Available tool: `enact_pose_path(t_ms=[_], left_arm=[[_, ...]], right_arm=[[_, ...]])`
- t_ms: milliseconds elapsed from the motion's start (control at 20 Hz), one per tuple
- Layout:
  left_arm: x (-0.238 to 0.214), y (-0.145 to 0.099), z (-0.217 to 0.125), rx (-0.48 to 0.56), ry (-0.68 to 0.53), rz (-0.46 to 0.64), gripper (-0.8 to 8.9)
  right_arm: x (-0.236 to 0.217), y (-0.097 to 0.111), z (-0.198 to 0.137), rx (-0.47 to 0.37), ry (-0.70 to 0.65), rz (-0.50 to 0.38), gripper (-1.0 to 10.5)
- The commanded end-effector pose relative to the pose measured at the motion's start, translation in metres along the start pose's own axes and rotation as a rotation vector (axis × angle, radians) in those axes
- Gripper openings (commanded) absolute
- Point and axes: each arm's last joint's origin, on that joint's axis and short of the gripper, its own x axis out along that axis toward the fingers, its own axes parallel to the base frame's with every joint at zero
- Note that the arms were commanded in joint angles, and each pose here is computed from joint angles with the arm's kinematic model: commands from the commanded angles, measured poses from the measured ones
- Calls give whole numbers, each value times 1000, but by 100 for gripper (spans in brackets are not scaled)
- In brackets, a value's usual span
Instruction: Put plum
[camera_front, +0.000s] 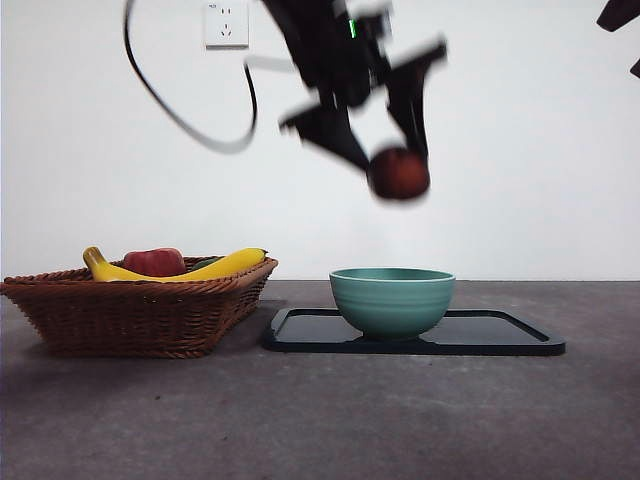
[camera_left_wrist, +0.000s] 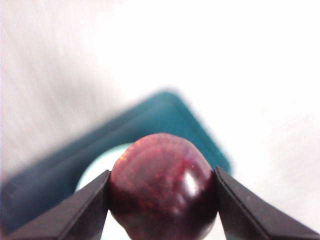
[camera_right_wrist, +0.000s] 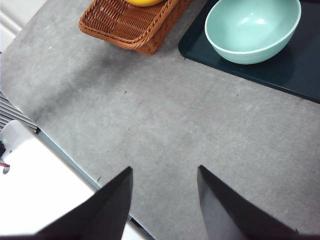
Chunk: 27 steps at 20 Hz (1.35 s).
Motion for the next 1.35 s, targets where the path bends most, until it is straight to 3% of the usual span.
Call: enact_pose_path(t_ms=[50, 200, 400, 600, 800, 1350], left_arm=[[-40, -3, 15, 36, -71, 28, 216], [-100, 1, 19, 27, -107, 138, 225], [-168, 12, 16, 7, -161, 189, 226], [-197, 29, -1, -27, -148, 282, 226], [-186, 50, -36, -73, -122, 328, 225], [-98, 103, -134, -143, -106, 371, 221]], right_arm=[[0, 1, 2, -16, -6, 2, 207], [0, 1, 2, -16, -6, 1, 207], [0, 1, 2, -16, -11, -20, 207], [0, 1, 2, -16, -11, -20, 207], [0, 1, 2, -16, -11, -20, 207], [0, 1, 2, -16, -11, -20, 207]])
